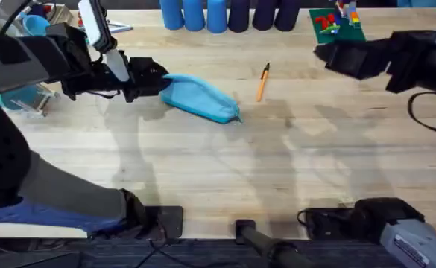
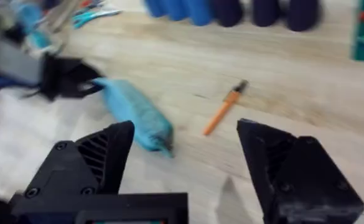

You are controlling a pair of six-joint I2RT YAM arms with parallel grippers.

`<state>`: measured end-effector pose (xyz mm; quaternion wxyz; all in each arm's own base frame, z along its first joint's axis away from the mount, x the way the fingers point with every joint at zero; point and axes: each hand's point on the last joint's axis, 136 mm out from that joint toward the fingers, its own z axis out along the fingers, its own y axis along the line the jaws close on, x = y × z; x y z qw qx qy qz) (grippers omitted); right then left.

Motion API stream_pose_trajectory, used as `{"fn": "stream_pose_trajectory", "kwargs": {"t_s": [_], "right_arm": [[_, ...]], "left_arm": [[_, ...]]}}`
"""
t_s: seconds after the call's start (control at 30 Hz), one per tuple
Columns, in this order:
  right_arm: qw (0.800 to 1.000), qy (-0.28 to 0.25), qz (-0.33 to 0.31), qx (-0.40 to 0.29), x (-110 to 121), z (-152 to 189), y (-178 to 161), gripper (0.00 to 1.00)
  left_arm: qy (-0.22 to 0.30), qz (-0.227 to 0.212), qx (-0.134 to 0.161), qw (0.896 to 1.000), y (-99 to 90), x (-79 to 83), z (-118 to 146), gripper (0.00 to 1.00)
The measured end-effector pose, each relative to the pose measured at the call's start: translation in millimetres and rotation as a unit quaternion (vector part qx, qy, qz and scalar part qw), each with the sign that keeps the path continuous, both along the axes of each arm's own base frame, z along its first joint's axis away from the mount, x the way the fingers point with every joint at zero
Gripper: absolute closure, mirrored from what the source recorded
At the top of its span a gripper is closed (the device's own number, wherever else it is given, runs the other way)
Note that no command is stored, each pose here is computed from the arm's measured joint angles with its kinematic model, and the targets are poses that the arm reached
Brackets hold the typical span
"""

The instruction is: Unzip the bag, pick up the pens from the table one at a time and place them inside, then zip the bag closed.

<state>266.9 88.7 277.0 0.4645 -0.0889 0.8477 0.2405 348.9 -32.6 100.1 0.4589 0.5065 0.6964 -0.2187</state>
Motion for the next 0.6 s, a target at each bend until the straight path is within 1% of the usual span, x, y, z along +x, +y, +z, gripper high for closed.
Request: {"fn": "stream_pose_trajectory", "kwargs": {"t_s": [0.17, 0.33, 0.47, 0.6], "right_arm": [[0.995, -0.015, 0.102, 0.001, -19, 5, 34, 0.006], [0.985, 0.013, 0.173, -0.008, -45, -9, 56, 0.006], [0.979, 0.029, 0.201, -0.020, -58, -18, 63, 0.006], [0.979, 0.029, 0.200, -0.029, -58, -20, 62, 0.006]], "left_arm": [[0.000, 0.000, 0.000, 1.000, 0.0, 0.0, 0, 0.958], [0.000, 0.000, 0.000, 1.000, 0.0, 0.0, 0, 0.958], [0.000, 0.000, 0.000, 1.000, 0.0, 0.0, 0, 0.958], [0.000, 0.000, 0.000, 1.000, 0.0, 0.0, 0, 0.958]]}}
